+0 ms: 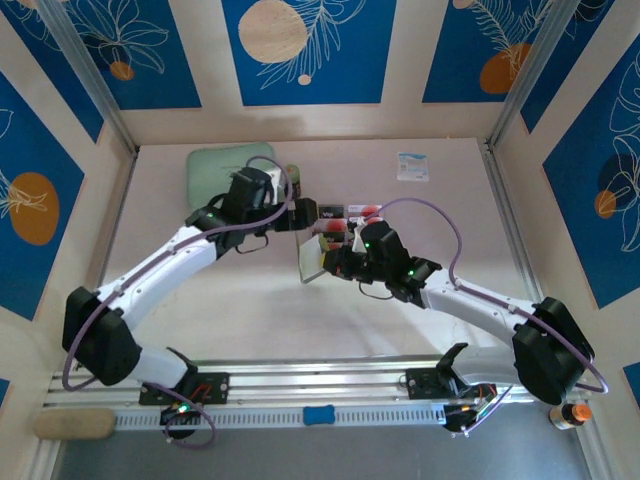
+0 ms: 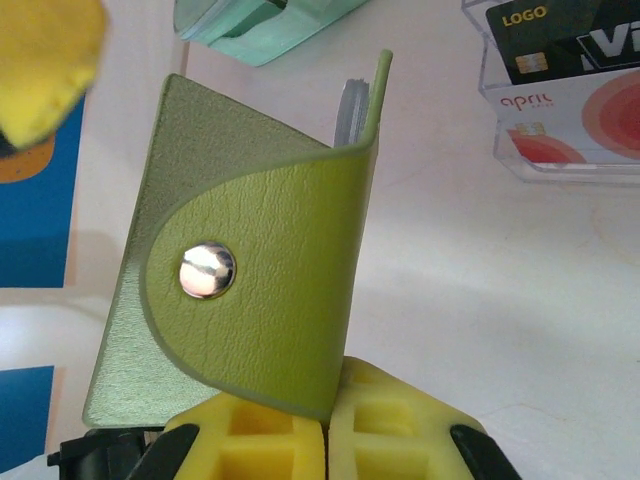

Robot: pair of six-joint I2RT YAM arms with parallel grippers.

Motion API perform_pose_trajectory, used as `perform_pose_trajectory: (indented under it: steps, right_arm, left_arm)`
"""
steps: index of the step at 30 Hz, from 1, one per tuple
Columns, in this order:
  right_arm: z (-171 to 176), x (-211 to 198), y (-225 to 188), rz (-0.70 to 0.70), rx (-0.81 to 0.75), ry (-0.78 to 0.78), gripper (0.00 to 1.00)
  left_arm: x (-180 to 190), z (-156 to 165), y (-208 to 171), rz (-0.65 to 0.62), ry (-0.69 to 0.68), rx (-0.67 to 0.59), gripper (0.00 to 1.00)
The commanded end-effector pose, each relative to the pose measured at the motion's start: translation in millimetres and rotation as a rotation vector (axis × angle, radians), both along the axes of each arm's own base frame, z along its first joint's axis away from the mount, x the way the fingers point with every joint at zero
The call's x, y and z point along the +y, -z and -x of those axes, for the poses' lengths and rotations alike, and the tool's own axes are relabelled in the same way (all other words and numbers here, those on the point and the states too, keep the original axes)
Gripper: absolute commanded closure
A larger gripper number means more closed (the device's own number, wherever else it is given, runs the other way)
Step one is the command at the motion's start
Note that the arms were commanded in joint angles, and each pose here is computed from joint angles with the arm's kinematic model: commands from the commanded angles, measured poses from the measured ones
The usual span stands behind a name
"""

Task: Put the credit cards into the card holder

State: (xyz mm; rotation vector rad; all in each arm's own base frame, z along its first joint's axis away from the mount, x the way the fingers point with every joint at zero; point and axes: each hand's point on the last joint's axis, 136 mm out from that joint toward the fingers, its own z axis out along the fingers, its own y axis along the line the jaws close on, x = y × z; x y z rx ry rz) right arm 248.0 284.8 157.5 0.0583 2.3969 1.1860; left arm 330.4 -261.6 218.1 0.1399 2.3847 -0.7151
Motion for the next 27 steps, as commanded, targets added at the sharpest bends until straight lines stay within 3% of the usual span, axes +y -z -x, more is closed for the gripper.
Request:
perform_pose_trajectory:
  steps: [1,9,21,27]
  right_arm:
    - [-4.2,-6.1,2.2,0.028,-0.025,0.030,1.00]
    - [-4.8,-26.7,18.1,0.024,0.015,0.112,1.00]
    - [5.9,-26.6,53.8,0.005,0.089,0.204,1.00]
    - [11.0,-16.5,59.1,0.055,0.071,0.211,1.00]
  left_arm:
    - [12.7,8.0,29.9,-0.148,0.001,0.027,0.00]
    - [42.4,24.9,66.9,-0.265,-0.039,0.054,0.00]
    - [45.3,39.7,130.6,-0.547,0.126,0.147,0.00]
    - [41.7,35.0,119.9,-0.553,0.110,0.111,0.00]
